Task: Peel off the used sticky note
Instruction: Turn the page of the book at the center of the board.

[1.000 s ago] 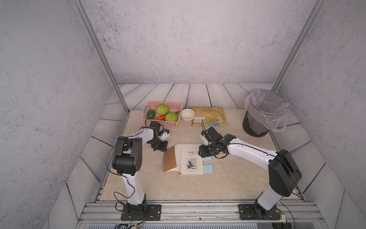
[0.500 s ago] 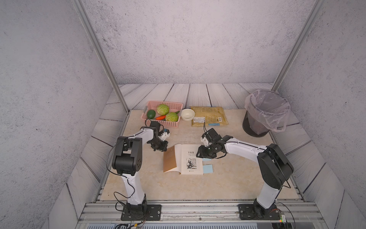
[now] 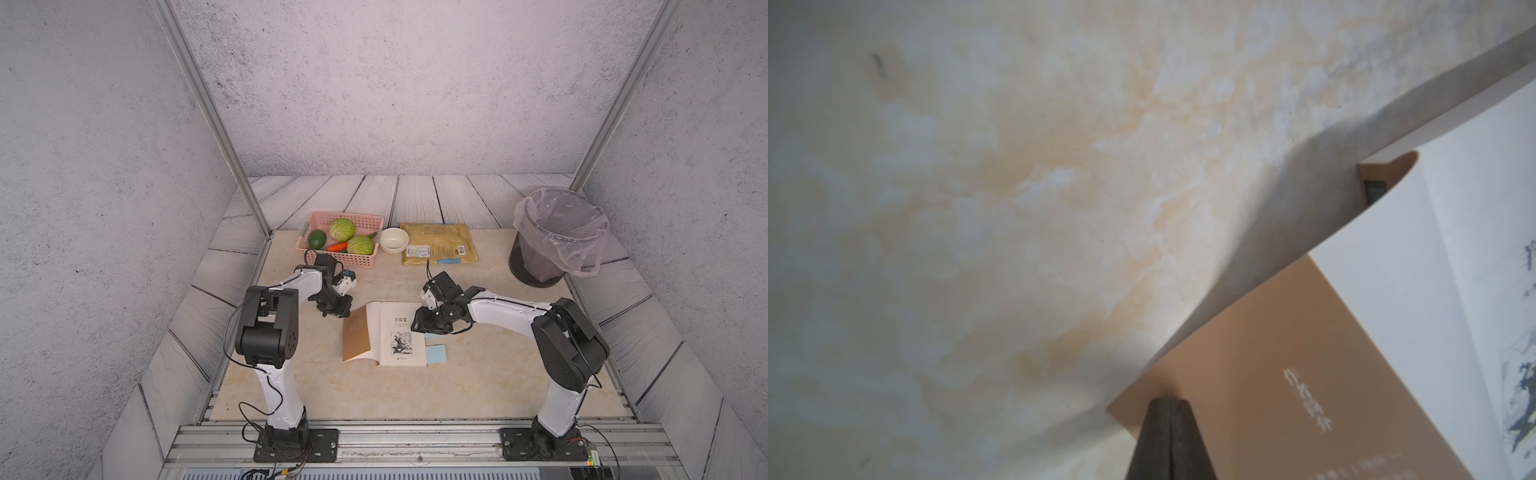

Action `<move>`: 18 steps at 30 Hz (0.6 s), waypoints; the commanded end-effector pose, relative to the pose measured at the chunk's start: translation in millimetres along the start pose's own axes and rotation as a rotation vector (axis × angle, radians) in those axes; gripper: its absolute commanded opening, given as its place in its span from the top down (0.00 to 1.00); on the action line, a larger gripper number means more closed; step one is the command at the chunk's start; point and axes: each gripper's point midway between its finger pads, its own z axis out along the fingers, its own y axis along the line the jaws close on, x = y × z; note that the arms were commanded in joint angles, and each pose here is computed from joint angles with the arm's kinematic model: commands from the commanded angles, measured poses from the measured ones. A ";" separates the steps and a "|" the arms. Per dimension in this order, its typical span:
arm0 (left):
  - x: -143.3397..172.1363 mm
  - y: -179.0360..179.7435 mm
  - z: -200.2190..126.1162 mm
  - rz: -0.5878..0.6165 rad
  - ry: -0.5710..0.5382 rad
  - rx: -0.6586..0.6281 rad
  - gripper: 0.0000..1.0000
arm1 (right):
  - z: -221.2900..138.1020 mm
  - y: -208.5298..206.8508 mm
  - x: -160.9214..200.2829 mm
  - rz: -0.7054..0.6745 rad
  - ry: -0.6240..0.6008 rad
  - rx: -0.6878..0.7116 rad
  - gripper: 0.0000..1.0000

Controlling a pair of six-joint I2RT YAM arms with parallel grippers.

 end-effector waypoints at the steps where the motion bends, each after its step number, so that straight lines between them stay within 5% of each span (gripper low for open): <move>1: 9.8 -0.6 7.1 -0.007 0.038 0.008 0.94 | 5.9 -11.5 6.3 0.017 0.017 0.033 0.47; 18: 9.4 -0.3 7.2 -0.005 0.038 0.006 0.95 | 11.6 4.6 5.6 0.016 0.028 -0.062 0.44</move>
